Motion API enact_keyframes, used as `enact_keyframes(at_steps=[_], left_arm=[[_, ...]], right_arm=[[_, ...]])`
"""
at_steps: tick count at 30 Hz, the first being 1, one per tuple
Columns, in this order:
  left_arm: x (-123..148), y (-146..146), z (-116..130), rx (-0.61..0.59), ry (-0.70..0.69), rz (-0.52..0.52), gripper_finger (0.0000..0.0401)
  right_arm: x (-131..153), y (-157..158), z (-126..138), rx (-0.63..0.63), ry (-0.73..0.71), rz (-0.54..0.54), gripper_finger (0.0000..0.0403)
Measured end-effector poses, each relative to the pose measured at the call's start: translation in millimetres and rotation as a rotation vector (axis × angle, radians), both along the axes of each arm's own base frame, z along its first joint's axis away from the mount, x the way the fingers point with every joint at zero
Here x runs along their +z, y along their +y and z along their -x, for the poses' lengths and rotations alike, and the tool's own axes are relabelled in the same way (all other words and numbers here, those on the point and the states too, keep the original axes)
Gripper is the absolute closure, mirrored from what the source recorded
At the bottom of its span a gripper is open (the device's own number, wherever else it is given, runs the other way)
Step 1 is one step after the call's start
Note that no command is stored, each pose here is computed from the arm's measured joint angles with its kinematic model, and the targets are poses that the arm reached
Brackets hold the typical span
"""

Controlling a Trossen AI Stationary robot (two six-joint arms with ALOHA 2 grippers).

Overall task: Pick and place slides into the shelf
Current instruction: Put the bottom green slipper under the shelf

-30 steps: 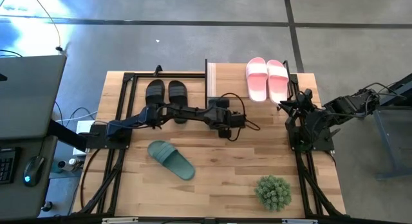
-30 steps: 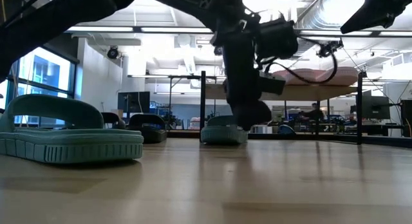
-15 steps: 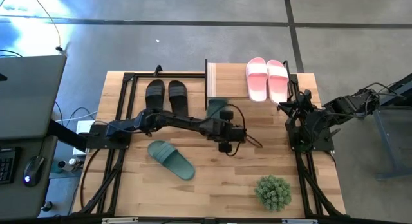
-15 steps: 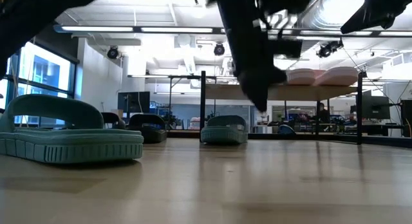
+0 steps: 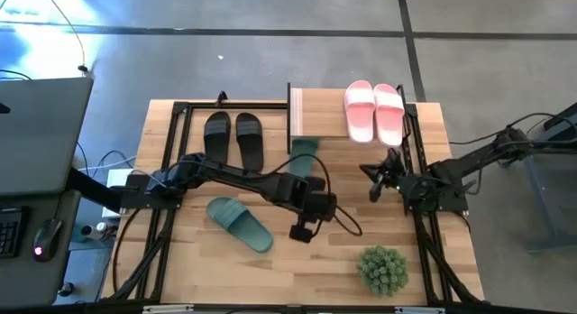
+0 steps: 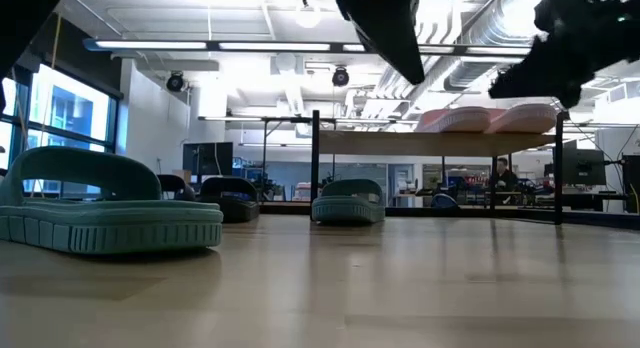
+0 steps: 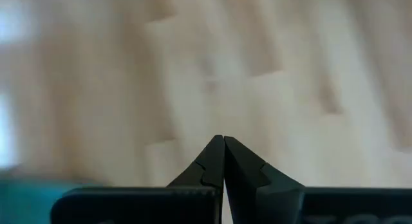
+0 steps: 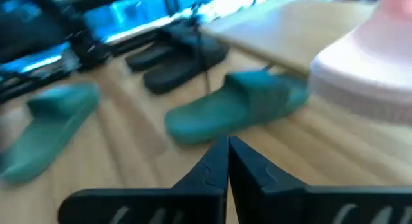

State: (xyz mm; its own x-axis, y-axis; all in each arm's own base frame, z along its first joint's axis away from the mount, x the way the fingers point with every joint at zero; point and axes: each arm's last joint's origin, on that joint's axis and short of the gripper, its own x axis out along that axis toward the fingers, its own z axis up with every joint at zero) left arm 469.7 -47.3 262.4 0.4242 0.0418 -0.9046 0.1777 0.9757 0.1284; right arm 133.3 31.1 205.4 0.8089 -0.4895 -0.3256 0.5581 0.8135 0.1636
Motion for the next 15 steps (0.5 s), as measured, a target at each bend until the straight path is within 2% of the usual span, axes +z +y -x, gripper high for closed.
enact_keyframes(at_steps=[3, 8, 15], left_arm=[[1, -7, -1, -0.071, -0.004, 0.086, 0.0401], [6, -17, -5, -0.114, -0.073, 0.147, 0.0401], [22, -48, 5, -0.177, -0.123, 0.137, 0.0401]], right_arm=[[-8, -2, -8, -0.038, 0.041, 0.020, 0.0403], [-26, 3, -28, -0.058, 0.111, 0.015, 0.0403], [-50, 9, -58, -0.093, 0.093, -0.009, 0.0403]])
